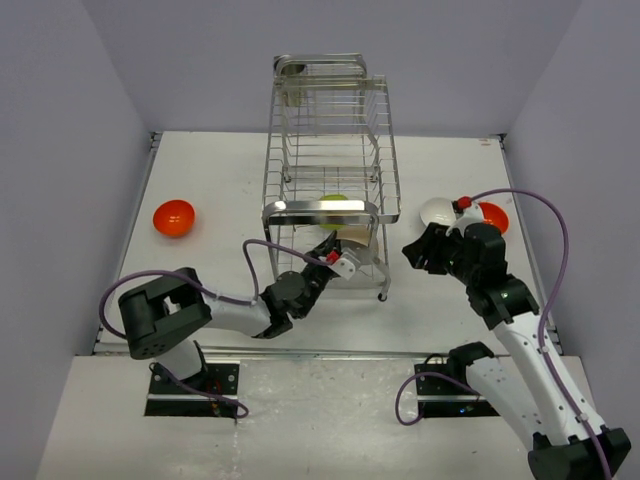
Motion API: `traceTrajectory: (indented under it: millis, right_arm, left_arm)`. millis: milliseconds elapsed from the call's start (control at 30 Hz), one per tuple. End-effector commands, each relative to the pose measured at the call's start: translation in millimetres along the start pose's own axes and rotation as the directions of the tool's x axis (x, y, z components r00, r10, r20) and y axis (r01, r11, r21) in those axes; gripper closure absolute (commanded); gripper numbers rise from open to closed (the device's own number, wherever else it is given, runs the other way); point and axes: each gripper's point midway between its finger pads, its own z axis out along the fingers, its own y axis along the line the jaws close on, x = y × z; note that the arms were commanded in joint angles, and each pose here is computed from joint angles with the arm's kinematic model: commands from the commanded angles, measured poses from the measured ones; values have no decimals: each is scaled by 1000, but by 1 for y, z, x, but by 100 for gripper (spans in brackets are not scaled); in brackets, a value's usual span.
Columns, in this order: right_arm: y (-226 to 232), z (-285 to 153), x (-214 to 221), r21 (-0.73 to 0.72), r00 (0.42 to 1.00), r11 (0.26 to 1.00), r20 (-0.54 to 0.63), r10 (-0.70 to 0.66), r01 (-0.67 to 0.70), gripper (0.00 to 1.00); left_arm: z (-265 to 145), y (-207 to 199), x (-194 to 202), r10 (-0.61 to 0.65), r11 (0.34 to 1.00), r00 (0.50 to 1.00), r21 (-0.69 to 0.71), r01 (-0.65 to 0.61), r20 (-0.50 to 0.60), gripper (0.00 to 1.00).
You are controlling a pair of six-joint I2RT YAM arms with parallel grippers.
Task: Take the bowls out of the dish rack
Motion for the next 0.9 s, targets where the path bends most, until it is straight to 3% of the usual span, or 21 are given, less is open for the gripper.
traceTrajectory:
  millis: [0,500,867]
  right_arm:
    - [10,-5,-13,-41,998,999,54,-22,24,48]
    - [10,-18,-28,-22,992,999,125,-28,31,48]
    - [10,-28,-32,-24,985,999,170,-25,30,48]
  left_arm:
    - [-21,94,-101,-227,902,887,-257,347,401,100]
    - [-52,92,-56,-311,885,943,-326,333,118,100]
    - [-96,52,-36,-484,848,866,-310,430,-125,100]
